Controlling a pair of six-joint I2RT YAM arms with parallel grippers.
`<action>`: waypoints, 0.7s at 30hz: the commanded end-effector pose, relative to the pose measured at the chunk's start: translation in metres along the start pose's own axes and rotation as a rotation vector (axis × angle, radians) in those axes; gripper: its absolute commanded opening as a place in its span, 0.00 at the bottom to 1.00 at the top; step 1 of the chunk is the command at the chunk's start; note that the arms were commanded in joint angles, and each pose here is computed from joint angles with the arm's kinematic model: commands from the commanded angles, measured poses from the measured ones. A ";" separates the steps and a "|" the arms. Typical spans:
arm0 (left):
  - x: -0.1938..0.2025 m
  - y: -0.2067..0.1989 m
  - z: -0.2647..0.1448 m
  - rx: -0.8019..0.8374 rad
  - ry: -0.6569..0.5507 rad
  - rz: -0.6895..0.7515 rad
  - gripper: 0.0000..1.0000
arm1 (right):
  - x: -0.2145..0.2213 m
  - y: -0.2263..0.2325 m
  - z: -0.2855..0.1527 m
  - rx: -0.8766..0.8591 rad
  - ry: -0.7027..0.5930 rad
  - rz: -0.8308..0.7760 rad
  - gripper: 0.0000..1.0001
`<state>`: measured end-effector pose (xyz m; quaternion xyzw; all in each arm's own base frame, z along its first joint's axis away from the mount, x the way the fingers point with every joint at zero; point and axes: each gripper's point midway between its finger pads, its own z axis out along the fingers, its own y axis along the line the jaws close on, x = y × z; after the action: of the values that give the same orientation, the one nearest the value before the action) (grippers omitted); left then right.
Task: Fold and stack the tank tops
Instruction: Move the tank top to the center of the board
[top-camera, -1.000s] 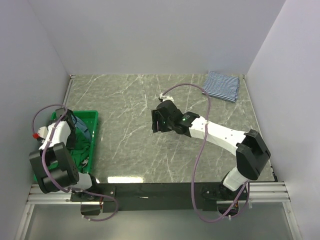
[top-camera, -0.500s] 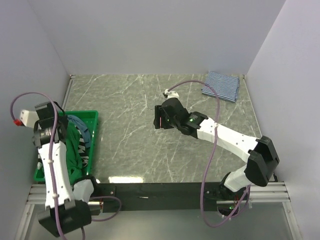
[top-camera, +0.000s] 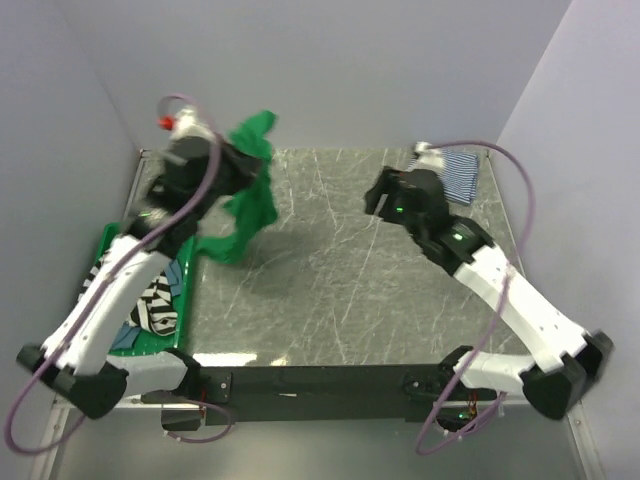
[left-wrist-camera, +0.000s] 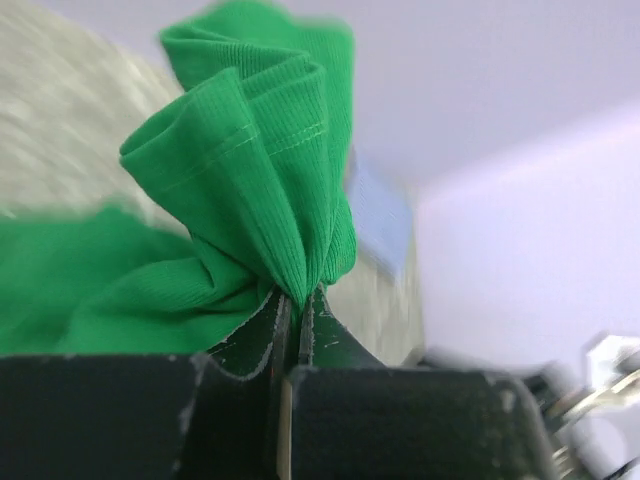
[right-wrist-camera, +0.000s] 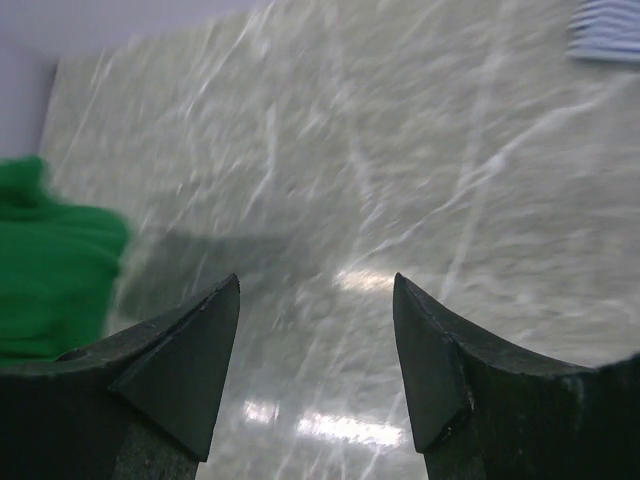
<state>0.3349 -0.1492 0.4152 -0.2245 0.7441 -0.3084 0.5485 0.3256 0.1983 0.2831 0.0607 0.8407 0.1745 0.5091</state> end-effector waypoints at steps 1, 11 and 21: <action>0.085 -0.025 0.022 0.079 0.188 0.119 0.03 | -0.023 -0.043 -0.025 0.079 -0.099 0.069 0.71; 0.353 0.051 -0.015 0.202 0.749 0.319 0.39 | 0.044 -0.098 -0.026 0.167 0.008 0.053 0.73; 0.329 0.091 -0.020 -0.033 0.611 0.131 0.52 | 0.153 -0.102 -0.010 0.098 0.224 0.118 0.72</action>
<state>0.1977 -0.3032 0.1042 -0.0078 0.9130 -0.3015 0.2748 0.2516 0.1234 0.1197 0.1080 0.9059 0.1214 0.3911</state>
